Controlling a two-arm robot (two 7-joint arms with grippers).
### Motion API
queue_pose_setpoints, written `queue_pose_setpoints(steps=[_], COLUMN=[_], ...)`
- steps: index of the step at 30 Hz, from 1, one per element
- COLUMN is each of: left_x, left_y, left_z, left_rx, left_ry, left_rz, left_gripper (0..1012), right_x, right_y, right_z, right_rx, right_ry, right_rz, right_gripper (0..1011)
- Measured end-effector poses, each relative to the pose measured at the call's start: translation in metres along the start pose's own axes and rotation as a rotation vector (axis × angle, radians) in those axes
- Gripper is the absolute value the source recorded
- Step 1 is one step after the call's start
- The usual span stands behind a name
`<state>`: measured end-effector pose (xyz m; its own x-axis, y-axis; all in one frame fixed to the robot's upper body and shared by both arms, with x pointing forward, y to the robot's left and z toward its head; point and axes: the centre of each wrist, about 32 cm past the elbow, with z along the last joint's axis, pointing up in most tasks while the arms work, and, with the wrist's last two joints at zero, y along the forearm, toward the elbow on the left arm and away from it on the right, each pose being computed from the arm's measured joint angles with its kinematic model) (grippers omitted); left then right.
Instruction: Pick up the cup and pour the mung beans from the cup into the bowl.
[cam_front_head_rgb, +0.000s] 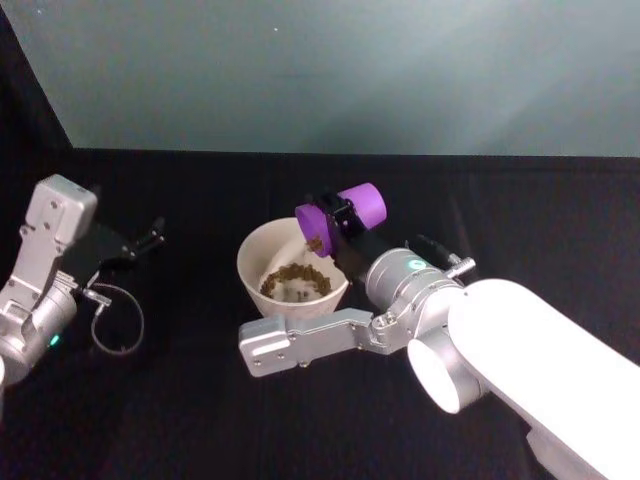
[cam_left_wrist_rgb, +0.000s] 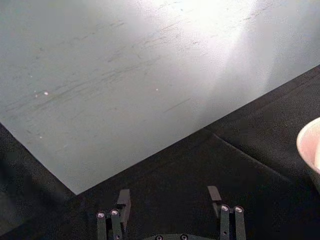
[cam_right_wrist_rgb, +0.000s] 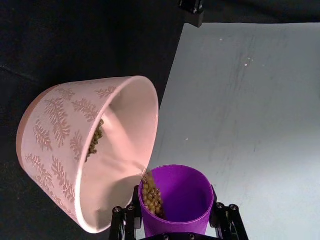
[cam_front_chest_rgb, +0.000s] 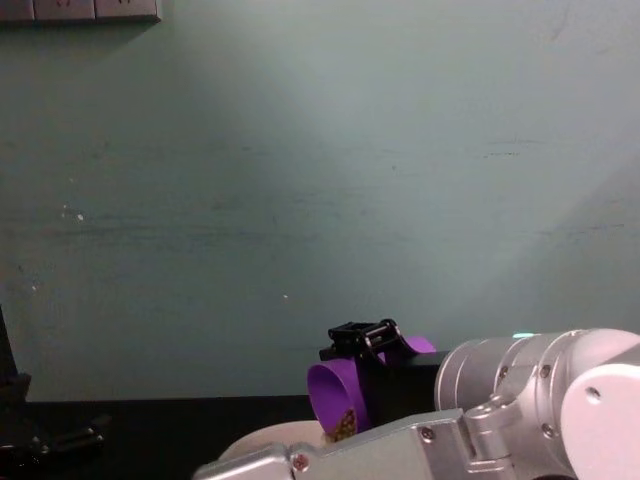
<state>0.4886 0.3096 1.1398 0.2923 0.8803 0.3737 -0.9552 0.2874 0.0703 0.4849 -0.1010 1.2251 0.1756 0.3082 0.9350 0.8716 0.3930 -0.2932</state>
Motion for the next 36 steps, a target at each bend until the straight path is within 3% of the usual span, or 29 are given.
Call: queue_pose_setpoints(steps=[36], left_x=[0.0], left_y=[0.0], left_z=[0.0], left_rx=[0.0], left_ry=[0.0], left_rz=[0.0], left_gripper=[1000], right_x=[-0.0018], right_y=[-0.0003], right_z=[0.0078], right_rx=[-0.015], right_ry=[-0.071], right_rz=[-0.009], right_gripper=[729])
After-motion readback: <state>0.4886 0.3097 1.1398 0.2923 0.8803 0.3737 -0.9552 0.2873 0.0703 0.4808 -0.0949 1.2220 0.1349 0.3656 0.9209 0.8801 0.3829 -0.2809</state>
